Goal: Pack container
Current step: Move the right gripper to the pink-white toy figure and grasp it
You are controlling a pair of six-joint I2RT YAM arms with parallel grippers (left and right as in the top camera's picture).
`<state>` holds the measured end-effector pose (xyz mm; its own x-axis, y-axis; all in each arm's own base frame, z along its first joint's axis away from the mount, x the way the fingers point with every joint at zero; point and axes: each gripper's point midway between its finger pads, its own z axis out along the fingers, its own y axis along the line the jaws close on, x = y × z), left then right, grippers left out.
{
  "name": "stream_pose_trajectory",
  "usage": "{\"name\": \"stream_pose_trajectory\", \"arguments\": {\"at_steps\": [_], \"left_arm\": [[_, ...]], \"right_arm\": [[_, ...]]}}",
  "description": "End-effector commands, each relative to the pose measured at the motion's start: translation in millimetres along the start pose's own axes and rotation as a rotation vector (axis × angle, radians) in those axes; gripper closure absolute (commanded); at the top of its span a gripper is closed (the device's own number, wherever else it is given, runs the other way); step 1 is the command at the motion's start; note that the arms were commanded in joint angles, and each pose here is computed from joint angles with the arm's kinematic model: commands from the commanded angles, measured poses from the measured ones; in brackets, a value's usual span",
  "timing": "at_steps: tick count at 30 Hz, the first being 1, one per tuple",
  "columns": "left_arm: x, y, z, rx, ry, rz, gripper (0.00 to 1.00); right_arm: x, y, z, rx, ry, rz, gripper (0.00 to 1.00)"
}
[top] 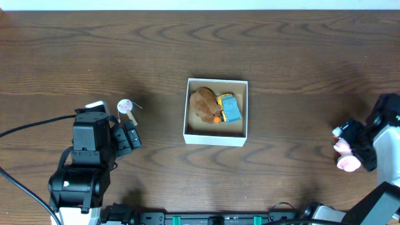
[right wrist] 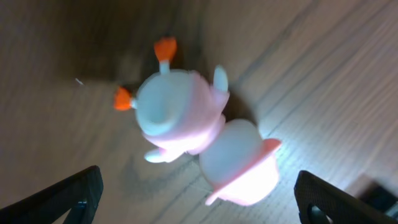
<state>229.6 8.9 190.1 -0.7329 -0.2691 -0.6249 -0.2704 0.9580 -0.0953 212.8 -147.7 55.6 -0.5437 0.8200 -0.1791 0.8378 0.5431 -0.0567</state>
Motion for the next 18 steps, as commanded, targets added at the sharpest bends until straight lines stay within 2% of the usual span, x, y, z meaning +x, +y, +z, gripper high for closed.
{"name": "stream_pose_trajectory", "arguments": {"at_steps": [1, 5, 7, 9, 13, 15, 16, 18], "left_arm": [[-5, 0, -4, 0.001, -0.014, -0.011, 0.02], [-5, 0, -4, 0.001, -0.014, -0.011, 0.02], [-5, 0, -4, 0.001, -0.013, -0.011, 0.02], [-5, 0, -4, 0.001, -0.013, -0.011, 0.02], [-5, 0, -4, 0.001, -0.013, -0.011, 0.02], [-5, 0, -4, 0.001, -0.013, -0.011, 0.02], [-5, 0, -4, 0.001, -0.013, -0.011, 0.02], [-5, 0, -4, 0.001, -0.013, -0.011, 0.02]], "right_arm": [[11, -5, 15, 0.007, 0.015, -0.008, 0.01], [18, -12, 28, 0.031, 0.01, -0.009, 0.05], [22, -13, 33, 0.033, 0.014, -0.009, 0.11], [24, -14, 35, 0.034, 0.016, -0.009, 0.23], [23, -13, 35, 0.031, 0.011, -0.008, 0.75], [22, -13, 35, 0.029, 0.008, -0.007, 0.94], [22, -12, 35, 0.028, 0.007, -0.007, 0.99], [21, -12, 35, 0.026, 0.004, -0.007, 0.99]]}}
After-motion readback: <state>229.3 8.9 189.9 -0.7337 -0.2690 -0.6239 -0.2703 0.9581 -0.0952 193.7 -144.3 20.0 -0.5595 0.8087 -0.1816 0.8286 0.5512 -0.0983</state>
